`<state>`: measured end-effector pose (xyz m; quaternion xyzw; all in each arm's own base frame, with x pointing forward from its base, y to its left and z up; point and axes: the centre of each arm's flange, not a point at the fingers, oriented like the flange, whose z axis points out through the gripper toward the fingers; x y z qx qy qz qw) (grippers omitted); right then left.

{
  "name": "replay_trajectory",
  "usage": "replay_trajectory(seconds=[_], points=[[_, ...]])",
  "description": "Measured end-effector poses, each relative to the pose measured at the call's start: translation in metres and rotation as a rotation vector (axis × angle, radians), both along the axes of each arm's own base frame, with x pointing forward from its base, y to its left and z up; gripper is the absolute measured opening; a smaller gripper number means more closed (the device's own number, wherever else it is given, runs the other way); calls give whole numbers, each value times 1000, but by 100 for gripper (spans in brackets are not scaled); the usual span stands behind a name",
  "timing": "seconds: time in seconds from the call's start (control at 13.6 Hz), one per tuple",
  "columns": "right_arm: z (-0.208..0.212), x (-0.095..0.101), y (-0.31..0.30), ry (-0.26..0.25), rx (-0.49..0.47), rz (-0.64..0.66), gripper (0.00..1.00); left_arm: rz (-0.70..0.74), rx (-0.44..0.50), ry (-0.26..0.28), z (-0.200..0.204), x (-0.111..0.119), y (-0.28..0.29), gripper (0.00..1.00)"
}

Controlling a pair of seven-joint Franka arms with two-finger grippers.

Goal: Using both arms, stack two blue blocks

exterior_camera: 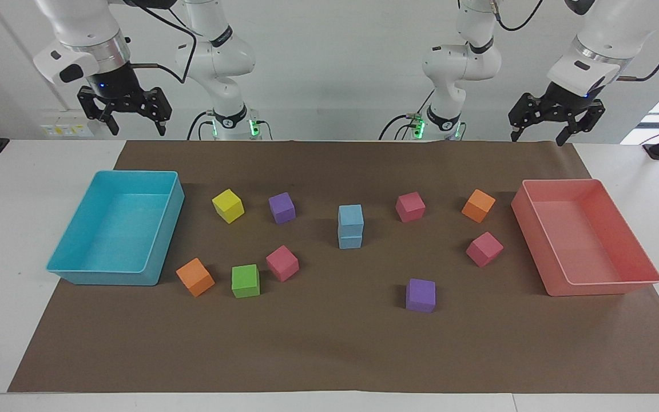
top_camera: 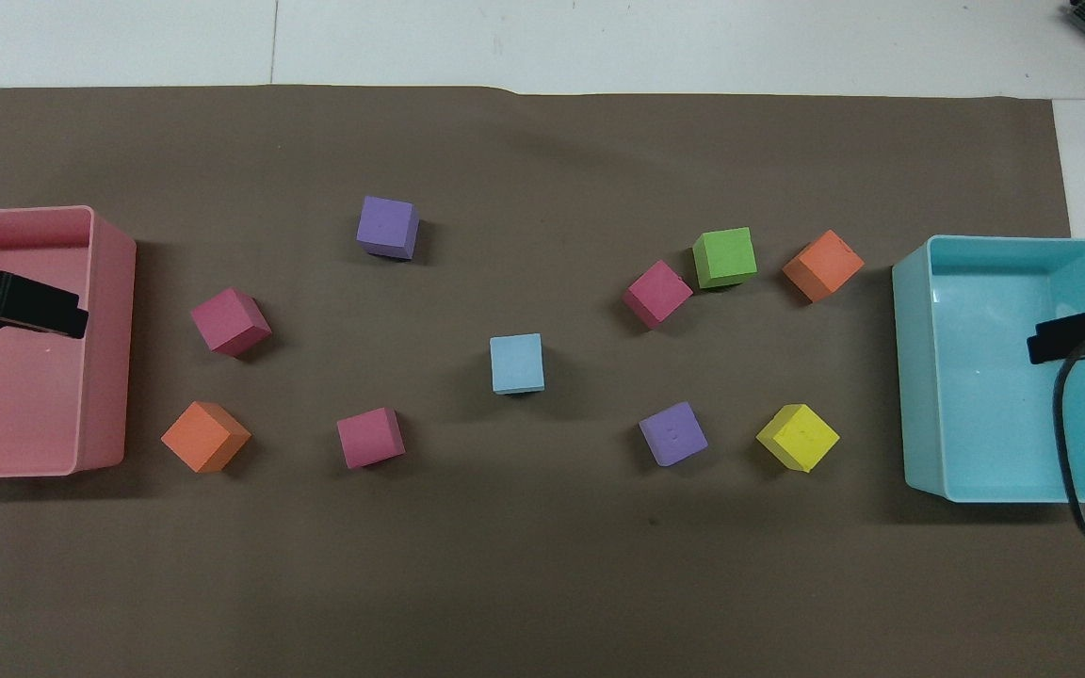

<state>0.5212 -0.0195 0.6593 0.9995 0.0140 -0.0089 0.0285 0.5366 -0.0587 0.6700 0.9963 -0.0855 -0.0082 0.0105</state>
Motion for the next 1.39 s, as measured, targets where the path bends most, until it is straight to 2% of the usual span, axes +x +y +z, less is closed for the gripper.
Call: replay_trajectory(seconds=[1.39], points=[[5, -4, 4, 3, 22, 4, 100, 0, 0, 0, 0, 0, 0, 100]])
